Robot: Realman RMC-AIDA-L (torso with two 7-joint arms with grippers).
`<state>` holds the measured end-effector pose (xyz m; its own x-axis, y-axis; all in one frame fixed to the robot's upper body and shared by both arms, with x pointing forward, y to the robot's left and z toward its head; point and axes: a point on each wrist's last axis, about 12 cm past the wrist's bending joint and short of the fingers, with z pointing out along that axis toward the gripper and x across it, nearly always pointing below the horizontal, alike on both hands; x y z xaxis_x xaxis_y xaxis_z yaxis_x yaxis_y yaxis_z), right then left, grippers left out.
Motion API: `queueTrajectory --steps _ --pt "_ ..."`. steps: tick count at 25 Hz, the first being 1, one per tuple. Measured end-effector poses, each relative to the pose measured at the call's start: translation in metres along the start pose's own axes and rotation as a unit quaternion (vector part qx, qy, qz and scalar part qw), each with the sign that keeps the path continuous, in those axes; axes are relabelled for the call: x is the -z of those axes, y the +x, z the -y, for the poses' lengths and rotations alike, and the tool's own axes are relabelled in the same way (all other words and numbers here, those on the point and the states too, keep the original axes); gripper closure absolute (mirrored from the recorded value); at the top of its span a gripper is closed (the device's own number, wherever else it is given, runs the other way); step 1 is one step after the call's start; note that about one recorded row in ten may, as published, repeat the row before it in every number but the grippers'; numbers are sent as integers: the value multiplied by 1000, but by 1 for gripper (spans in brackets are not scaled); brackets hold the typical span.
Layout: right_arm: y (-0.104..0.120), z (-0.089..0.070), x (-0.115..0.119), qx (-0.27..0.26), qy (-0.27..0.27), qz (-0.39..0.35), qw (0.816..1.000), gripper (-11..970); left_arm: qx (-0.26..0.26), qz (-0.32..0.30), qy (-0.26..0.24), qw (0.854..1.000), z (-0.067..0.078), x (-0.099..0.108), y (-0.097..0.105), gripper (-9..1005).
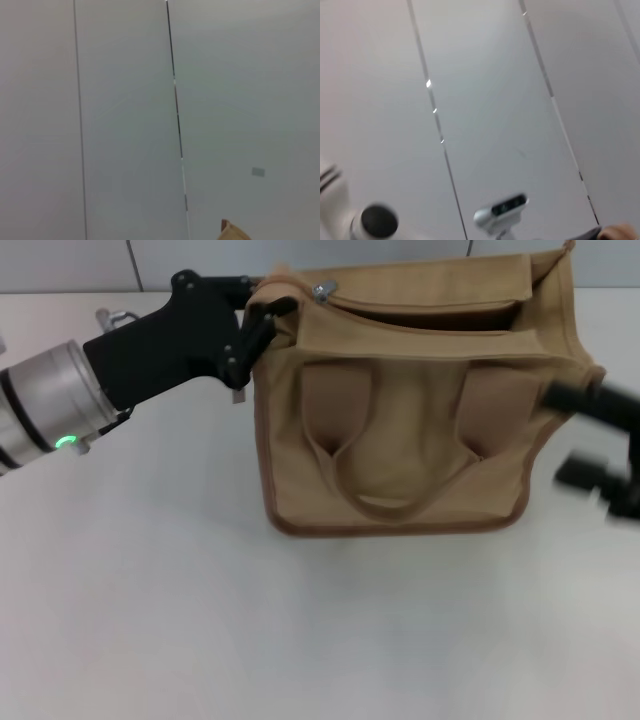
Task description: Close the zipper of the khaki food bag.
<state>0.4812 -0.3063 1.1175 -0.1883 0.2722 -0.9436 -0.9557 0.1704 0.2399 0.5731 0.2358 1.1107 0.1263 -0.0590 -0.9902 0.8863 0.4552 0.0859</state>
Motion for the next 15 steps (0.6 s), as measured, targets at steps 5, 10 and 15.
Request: queueTrajectory --steps 5,10,15 --pt "-27 28 -15 -77 9 -11 997 136 4 -4 -16 1000 2 11 5 987" --pt "-48 58 -43 -126 20 -50 991 136 9 -7 -28 1000 3 18 8 987" --pt "-63 83 -75 -171 46 -98 979 136 13 -13 -35 999 3 18 12 987"
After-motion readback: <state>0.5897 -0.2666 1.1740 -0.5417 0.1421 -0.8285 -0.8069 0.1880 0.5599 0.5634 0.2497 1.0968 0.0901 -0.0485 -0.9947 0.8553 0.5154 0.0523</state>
